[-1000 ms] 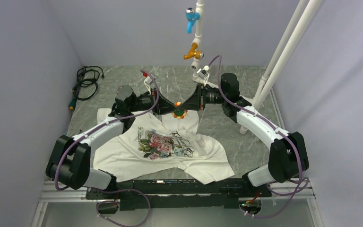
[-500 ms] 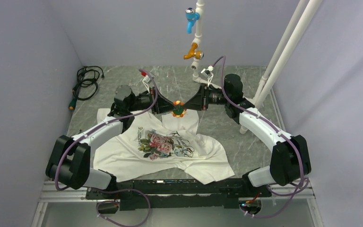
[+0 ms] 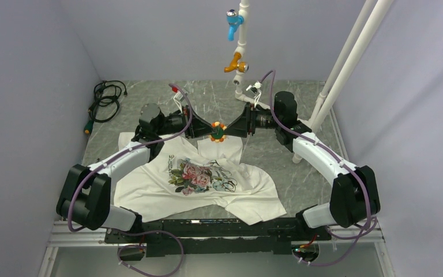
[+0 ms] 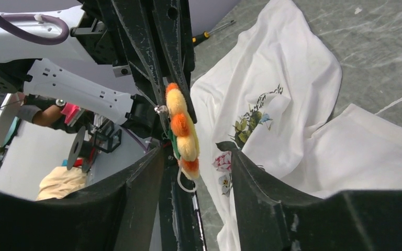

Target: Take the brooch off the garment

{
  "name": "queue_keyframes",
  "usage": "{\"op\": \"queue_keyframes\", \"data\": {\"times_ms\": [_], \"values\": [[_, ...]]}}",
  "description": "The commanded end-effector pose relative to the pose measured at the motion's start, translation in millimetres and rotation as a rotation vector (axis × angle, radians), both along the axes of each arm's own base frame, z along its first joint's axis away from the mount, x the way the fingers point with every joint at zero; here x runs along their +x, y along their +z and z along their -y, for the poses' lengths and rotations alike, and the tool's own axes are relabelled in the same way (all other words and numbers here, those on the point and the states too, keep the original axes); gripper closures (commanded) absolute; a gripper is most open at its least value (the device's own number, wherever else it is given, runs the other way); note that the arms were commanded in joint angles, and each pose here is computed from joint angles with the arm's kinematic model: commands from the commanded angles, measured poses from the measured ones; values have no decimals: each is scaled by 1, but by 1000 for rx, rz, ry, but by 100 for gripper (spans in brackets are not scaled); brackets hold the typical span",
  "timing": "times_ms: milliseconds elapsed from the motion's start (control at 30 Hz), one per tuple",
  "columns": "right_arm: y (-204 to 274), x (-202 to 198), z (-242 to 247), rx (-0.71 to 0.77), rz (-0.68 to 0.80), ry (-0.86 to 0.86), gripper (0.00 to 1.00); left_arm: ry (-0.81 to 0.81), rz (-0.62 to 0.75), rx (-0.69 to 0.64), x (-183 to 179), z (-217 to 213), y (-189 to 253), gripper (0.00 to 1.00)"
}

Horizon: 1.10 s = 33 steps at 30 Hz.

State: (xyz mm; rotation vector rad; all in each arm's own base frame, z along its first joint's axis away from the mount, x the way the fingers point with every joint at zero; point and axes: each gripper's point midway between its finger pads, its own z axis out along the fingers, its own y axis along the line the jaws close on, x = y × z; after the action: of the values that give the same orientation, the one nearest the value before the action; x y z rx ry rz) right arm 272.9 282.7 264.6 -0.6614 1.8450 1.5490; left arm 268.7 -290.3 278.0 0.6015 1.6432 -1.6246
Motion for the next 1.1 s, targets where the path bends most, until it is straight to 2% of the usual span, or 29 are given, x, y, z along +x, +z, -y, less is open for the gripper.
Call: {"op": "queue_keyframes", "data": {"times_ms": [0, 267, 733, 867, 1067], "values": [[21, -8, 3, 29, 98, 19, 45, 23, 129, -25, 5, 1, 28, 100], [28, -5, 2, 36, 128, -30, 36, 182, 253, 87, 16, -2, 30, 100], [38, 3, -6, 47, 141, -47, 35, 166, 302, 84, 4, 5, 34, 100], [35, 5, -7, 42, 135, -57, 38, 154, 314, 82, 2, 8, 35, 100], [33, 11, -8, 36, 121, -84, 49, 151, 329, 92, 1, 10, 35, 100]]}}
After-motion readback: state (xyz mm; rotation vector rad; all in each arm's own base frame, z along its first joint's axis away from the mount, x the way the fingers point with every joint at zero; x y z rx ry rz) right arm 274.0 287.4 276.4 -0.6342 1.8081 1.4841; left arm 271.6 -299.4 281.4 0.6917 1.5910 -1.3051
